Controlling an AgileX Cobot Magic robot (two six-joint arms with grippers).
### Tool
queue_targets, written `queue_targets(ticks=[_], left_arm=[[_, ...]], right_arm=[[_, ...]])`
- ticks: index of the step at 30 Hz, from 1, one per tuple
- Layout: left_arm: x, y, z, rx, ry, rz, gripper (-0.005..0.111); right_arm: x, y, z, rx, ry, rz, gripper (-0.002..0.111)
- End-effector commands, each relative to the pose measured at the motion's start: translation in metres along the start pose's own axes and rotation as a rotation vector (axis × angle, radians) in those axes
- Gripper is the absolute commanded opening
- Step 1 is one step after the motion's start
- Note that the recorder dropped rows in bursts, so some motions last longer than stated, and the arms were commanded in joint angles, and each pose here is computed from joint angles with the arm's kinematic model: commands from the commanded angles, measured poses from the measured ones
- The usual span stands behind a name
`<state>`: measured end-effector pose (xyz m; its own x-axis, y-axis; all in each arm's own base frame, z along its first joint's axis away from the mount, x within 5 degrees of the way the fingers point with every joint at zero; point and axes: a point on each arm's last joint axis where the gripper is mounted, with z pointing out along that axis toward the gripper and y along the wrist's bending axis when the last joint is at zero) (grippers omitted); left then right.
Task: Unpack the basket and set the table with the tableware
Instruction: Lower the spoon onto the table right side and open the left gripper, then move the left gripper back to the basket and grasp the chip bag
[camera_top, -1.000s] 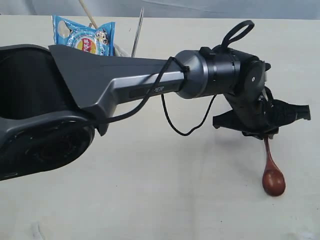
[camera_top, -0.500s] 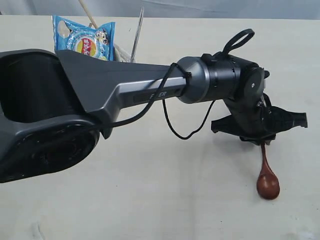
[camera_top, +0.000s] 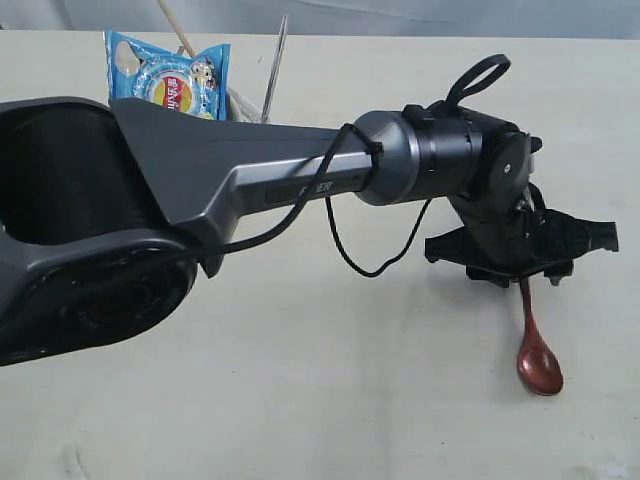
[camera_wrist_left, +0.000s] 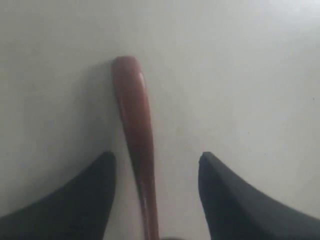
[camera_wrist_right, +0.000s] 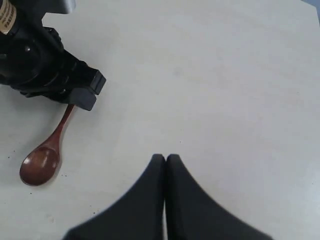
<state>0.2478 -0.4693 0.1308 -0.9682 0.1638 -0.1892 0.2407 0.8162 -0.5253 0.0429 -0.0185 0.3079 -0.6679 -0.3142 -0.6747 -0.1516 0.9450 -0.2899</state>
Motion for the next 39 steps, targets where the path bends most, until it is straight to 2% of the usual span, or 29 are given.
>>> queue_targets(ticks=[1, 10, 13, 16, 20, 23, 26, 31, 37, 39], left_arm=[[-0.001, 0.0, -0.001, -0.006, 0.001, 0.014, 0.049], [-0.02, 0.011, -0.03, -0.038, 0.029, -0.007, 0.049], [-0.027, 0.01, -0.045, -0.032, 0.022, 0.019, 0.044], [-0.032, 0.004, -0.065, -0.012, -0.002, 0.101, 0.029], [-0.035, -0.01, -0.097, 0.004, -0.052, 0.266, 0.0], [-0.032, -0.018, -0.13, 0.0, -0.074, 0.423, 0.0], [-0.026, -0.017, -0.164, -0.044, -0.133, 0.53, 0.0], [-0.005, 0.001, -0.205, -0.071, -0.269, 0.623, 0.0], [0.046, 0.047, -0.236, -0.012, -0.424, 0.62, 0.0], [0.064, 0.062, -0.254, -0.006, -0.491, 0.678, 0.0]], right_arm=[[0.0, -0.001, -0.001, 0.009, -0.007, -0.01, -0.001], [0.0, -0.001, -0.001, 0.007, -0.007, -0.008, -0.001], [0.0, -0.001, -0.001, 0.005, -0.006, -0.007, -0.001], [0.0, -0.001, -0.001, 0.005, -0.006, -0.007, -0.001], [0.001, 0.001, -0.001, -0.012, -0.004, 0.001, -0.001], [0.001, 0.008, -0.001, -0.088, 0.005, 0.019, -0.001], [-0.002, 0.017, -0.002, -0.187, -0.025, 0.018, -0.001], [-0.006, 0.019, -0.003, -0.209, -0.078, 0.031, -0.001], [-0.006, 0.022, 0.001, -0.225, -0.094, 0.035, -0.001], [-0.003, 0.027, 0.008, -0.251, -0.085, 0.041, -0.001]])
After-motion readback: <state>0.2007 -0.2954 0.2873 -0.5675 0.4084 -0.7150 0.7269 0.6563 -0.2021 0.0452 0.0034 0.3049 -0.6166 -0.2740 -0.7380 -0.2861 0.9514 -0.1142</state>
